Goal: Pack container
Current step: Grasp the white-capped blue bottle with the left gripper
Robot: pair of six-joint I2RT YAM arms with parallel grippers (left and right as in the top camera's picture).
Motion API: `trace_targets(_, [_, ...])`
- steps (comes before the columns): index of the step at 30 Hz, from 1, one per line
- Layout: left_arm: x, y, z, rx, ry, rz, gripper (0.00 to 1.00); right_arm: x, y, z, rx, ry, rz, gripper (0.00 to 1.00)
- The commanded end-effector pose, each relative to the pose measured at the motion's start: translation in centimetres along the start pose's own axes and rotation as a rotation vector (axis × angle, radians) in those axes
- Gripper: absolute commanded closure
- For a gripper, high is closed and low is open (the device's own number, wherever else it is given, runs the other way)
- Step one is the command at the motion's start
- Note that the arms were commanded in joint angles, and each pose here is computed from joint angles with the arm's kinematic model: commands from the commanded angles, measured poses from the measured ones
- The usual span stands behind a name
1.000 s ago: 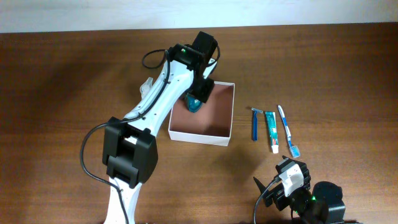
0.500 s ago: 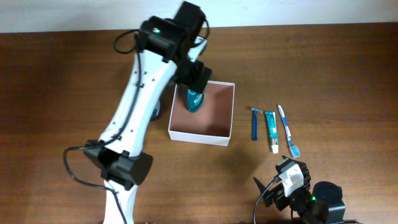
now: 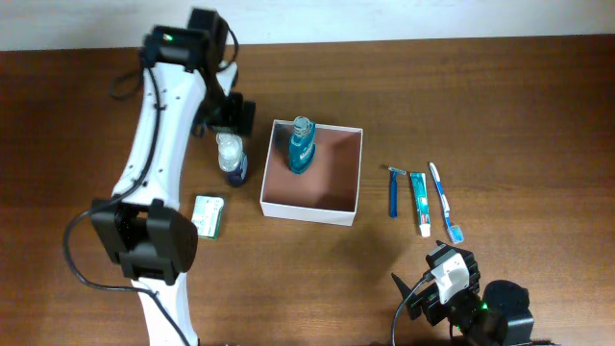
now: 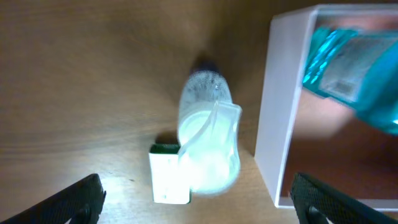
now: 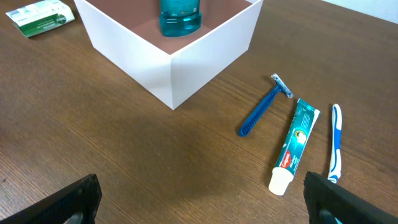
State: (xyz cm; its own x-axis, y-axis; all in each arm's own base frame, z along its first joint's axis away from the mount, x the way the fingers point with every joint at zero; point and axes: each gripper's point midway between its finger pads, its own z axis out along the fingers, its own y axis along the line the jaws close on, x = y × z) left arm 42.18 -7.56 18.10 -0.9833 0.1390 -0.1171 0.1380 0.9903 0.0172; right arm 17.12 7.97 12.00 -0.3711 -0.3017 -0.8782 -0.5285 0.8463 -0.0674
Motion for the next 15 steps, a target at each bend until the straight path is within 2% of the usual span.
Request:
trace_targets(1, [1.8, -0.6, 3.9, 0.029, 0.087, 0.017, 0.05, -0.2, 0.0, -0.1, 0.001, -0.010, 0.009, 0.01])
trace_targets(5, [2.7, -0.6, 6.6, 0.029, 0.128, 0.018, 0.11, -0.2, 0.0, -0.1, 0.001, -0.010, 0.009, 0.01])
trace_targets(9, [2.5, -0.7, 7.9, 0.030, 0.118, 0.017, 0.26, -0.2, 0.0, -0.1, 0.001, -0.010, 0.009, 0.01])
trace_targets(11, [2.5, -0.7, 8.1, 0.030, 0.115, 0.017, 0.39, -0.2, 0.0, -0.1, 0.001, -0.010, 0.009, 0.01])
trace_targets(15, [2.3, -0.7, 8.1, 0.030, 0.107, 0.018, 0.52, -0.2, 0.0, -0.1, 0.001, -0.010, 0.009, 0.01])
